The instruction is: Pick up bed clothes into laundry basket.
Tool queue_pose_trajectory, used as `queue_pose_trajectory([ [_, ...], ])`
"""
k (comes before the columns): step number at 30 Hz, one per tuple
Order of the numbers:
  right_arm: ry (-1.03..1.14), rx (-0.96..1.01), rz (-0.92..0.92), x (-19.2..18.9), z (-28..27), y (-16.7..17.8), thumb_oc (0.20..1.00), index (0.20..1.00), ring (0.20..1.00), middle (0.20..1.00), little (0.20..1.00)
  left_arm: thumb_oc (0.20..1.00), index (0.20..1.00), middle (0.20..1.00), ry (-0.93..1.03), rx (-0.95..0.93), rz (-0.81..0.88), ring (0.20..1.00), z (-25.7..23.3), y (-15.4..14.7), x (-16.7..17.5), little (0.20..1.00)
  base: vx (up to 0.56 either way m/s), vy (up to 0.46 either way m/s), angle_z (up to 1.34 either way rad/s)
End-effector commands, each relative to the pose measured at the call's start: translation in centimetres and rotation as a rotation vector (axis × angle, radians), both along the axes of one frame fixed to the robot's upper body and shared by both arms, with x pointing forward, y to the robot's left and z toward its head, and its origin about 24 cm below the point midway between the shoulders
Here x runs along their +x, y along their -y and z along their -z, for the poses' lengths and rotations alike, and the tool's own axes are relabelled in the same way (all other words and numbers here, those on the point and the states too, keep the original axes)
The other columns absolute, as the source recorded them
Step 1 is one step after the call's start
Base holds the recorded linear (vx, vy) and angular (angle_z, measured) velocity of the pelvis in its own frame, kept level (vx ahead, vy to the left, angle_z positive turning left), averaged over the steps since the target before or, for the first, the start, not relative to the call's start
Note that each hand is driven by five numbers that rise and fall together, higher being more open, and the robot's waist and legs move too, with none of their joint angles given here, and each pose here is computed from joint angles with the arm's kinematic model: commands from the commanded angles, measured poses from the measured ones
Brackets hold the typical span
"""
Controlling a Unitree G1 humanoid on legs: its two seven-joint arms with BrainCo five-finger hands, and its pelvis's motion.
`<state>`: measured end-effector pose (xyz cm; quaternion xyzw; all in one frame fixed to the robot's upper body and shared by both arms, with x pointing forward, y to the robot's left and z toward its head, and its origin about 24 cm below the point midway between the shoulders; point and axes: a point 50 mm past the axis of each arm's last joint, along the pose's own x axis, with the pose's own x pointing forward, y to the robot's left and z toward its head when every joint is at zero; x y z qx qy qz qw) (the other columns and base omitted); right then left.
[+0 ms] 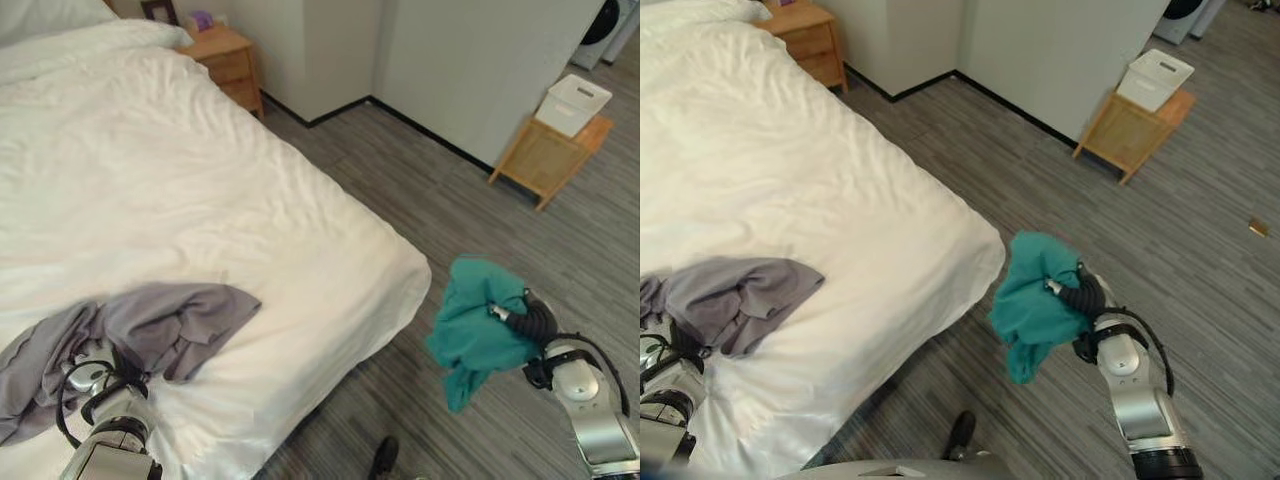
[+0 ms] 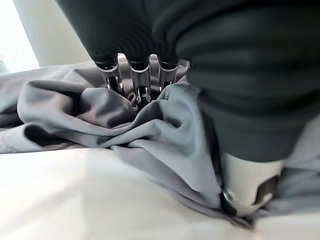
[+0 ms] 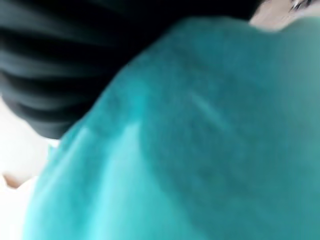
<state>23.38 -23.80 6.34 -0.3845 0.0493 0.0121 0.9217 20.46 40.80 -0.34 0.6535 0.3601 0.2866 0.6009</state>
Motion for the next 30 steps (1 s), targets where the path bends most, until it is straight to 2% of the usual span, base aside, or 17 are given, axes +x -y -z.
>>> queue_pose_trajectory([
  [1,0.18,0.006,0.026,-0.5,-3.4,0.9,0.2,0.2,0.2,0.2,0.2,0.2,0.2,0.2,-0.153,-0.162,-0.042,0.2,5.1,2.7,-3.1,0.2,-0.02,0.002,-0.06],
  [8,0.159,-0.007,0.036,-1.4,-3.1,1.7,0.2,0.2,0.2,0.2,0.2,0.2,0.2,0.2,-0.099,-0.174,0.006,0.2,5.0,3.0,-2.7,0.2,0.01,0.045,0.04],
  [10,0.157,-0.006,0.035,-1.4,-3.2,1.8,0.2,0.2,0.2,0.2,0.2,0.2,0.2,0.2,-0.048,-0.183,0.046,0.2,4.7,3.5,-1.9,0.2,0.05,0.062,0.02],
  [12,0.165,-0.018,0.041,-1.5,-3.5,2.1,0.2,0.2,0.2,0.2,0.2,0.2,0.2,0.2,0.077,-0.192,0.152,0.2,3.0,4.4,0.9,0.2,0.04,0.047,0.07],
  [13,0.166,-0.02,0.045,-1.6,-3.5,2.1,0.2,0.2,0.2,0.2,0.2,0.2,0.2,0.2,0.152,-0.199,0.2,0.2,1.8,4.9,2.0,0.2,0.03,0.053,0.11],
  [14,0.173,-0.027,0.051,-1.7,-3.7,2.3,0.2,0.2,0.2,0.2,0.2,0.2,0.2,0.2,0.308,-0.207,0.306,0.2,-1.2,5.8,4.2,0.2,0.03,0.037,0.11],
  [15,0.173,-0.026,0.049,-1.6,-3.7,2.2,0.2,0.2,0.2,0.2,0.2,0.2,0.2,0.2,0.306,-0.207,0.303,0.2,-1.2,5.7,4.1,0.2,0.01,0.019,0.09],
  [17,0.191,-0.027,0.06,-1.7,-4.0,2.3,0.2,0.2,0.2,0.2,0.2,0.2,0.2,0.2,0.501,-0.212,0.421,0.2,-5.7,7.0,5.9,0.2,0.01,0.006,0.13],
  [19,0.209,-0.015,0.067,-1.7,-4.4,2.2,0.2,0.2,0.2,0.2,0.2,0.2,0.2,0.2,0.678,-0.219,0.524,0.2,-9.8,8.3,6.1,0.2,0.0,0.001,0.04],
  [20,0.225,-0.005,0.07,-1.7,-4.8,2.2,0.2,0.2,0.2,0.2,0.2,0.2,0.2,0.2,0.807,-0.198,0.601,0.2,-13.4,9.2,5.7,0.2,0.0,0.0,0.0],
  [21,0.225,-0.005,0.068,-1.7,-4.8,2.2,0.2,0.2,0.2,0.2,0.2,0.2,0.2,0.2,0.805,-0.199,0.598,0.2,-13.4,9.1,5.5,0.2,0.0,-0.015,-0.04],
  [22,0.239,0.005,0.069,-1.7,-5.2,2.2,0.2,0.2,0.2,0.2,0.2,0.2,0.2,0.2,0.917,-0.205,0.654,0.2,-16.1,10.3,5.3,0.2,-0.01,-0.005,-0.08],
  [25,0.255,0.022,0.067,-1.8,-5.6,2.1,0.2,0.2,0.2,0.2,0.2,0.2,0.2,0.2,0.992,-0.208,0.699,0.2,-18.1,11.3,5.0,0.2,-0.02,-0.04,-0.14],
  [26,0.268,0.042,0.059,-1.9,-6.0,2.1,0.2,0.2,0.2,0.2,0.2,0.2,0.2,0.2,1.058,-0.213,0.752,0.2,-19.6,12.5,4.6,0.2,0.0,-0.03,-0.15],
  [30,0.288,0.059,0.053,-1.9,-6.4,2.0,0.2,0.2,0.2,0.2,0.2,0.2,0.2,0.2,1.137,-0.246,0.823,0.2,-20.8,14.3,4.3,0.2,-0.01,-0.052,-0.01],
])
